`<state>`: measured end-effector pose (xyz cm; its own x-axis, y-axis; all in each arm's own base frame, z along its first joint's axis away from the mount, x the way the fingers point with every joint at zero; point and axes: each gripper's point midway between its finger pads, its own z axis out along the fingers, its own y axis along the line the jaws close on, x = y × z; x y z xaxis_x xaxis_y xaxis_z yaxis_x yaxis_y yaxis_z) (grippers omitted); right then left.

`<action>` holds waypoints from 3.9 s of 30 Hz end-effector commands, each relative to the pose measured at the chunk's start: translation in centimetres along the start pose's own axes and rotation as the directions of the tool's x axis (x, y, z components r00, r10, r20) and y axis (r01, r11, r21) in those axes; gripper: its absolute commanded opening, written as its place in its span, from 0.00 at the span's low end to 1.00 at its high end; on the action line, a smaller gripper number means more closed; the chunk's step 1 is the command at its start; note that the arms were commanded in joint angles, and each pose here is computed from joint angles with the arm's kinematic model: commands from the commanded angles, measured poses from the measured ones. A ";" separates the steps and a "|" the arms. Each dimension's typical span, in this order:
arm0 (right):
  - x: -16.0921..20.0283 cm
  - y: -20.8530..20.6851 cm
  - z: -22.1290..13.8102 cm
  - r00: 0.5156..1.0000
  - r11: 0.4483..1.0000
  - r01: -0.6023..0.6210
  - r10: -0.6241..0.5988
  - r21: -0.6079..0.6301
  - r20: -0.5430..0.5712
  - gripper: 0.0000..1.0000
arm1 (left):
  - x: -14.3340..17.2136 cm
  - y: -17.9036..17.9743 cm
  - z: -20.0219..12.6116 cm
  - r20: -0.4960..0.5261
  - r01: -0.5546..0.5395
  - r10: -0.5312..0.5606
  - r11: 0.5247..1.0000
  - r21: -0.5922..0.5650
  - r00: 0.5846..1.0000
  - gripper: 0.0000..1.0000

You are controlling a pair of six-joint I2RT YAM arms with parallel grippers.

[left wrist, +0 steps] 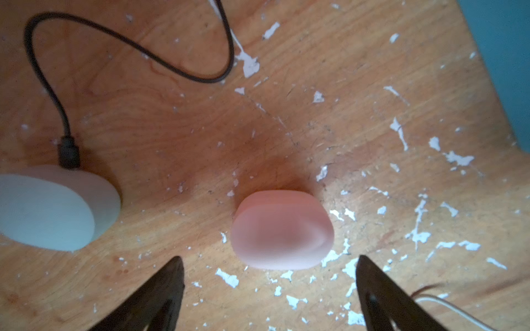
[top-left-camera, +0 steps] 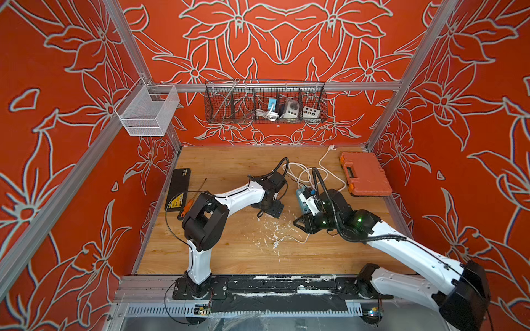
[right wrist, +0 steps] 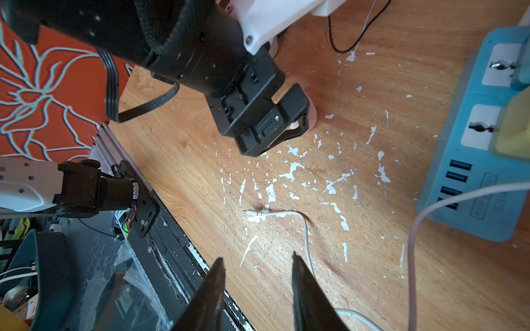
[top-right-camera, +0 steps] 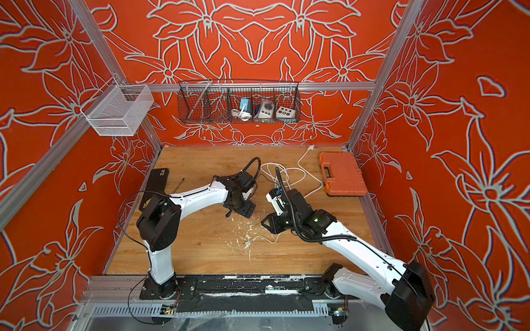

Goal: Charge the bluetooth headset
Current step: Pick up the bluetooth headset from the center of the board, then pick up the charging cable from the center of the board.

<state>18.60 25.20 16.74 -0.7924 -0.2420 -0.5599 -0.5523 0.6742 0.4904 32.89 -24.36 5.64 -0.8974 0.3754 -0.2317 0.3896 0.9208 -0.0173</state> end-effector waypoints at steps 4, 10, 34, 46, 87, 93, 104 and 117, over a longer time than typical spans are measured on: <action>-0.2 -0.1 0.2 1.000 1.000 -0.017 0.017 -0.002 0.021 0.38 | -0.1 0.1 1.7 -0.042 0.028 -0.028 0.999 -0.016 0.999 0.91; -0.3 -0.2 0.0 0.999 1.000 -0.017 0.016 0.005 0.033 0.38 | 0.4 0.4 3.1 -0.081 0.034 -0.037 0.999 -0.040 0.996 0.86; 1.4 -1.6 -0.1 0.967 0.965 0.239 -0.226 0.111 -0.118 0.53 | 2.7 4.6 -8.2 0.111 0.216 -0.226 0.972 0.096 0.968 0.53; 3.3 -0.2 1.4 0.648 0.685 0.722 -0.719 -0.098 -0.250 0.51 | 7.3 8.9 -15.3 0.187 0.502 -0.602 0.770 0.393 0.777 0.52; 8.9 -2.2 13.2 0.045 0.180 0.904 -0.942 -0.388 -0.333 0.28 | 10.4 11.1 -13.8 -0.026 0.686 -0.865 0.379 0.621 0.502 0.52; 10.6 -2.3 12.9 0.063 0.214 0.882 -0.937 -0.421 -0.345 0.10 | 10.6 11.2 -13.6 -0.029 0.691 -0.868 0.374 0.619 0.496 0.52; 7.7 0.2 12.0 0.306 0.406 0.865 -0.893 -0.295 -0.331 0.00 | 10.7 11.7 -13.1 -0.044 0.719 -0.889 0.339 0.607 0.456 0.52; -1.8 8.2 8.7 0.794 0.786 0.604 -0.608 -0.137 0.009 0.00 | 9.5 12.1 -14.0 -0.072 0.755 -0.952 0.188 0.628 0.296 0.49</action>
<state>17.21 35.11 12.91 -0.1271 -0.7347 -0.6664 -0.9837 0.1798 -0.0106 25.74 -8.30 16.11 -0.7002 -0.7139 0.0124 -0.4540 0.4317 -0.7795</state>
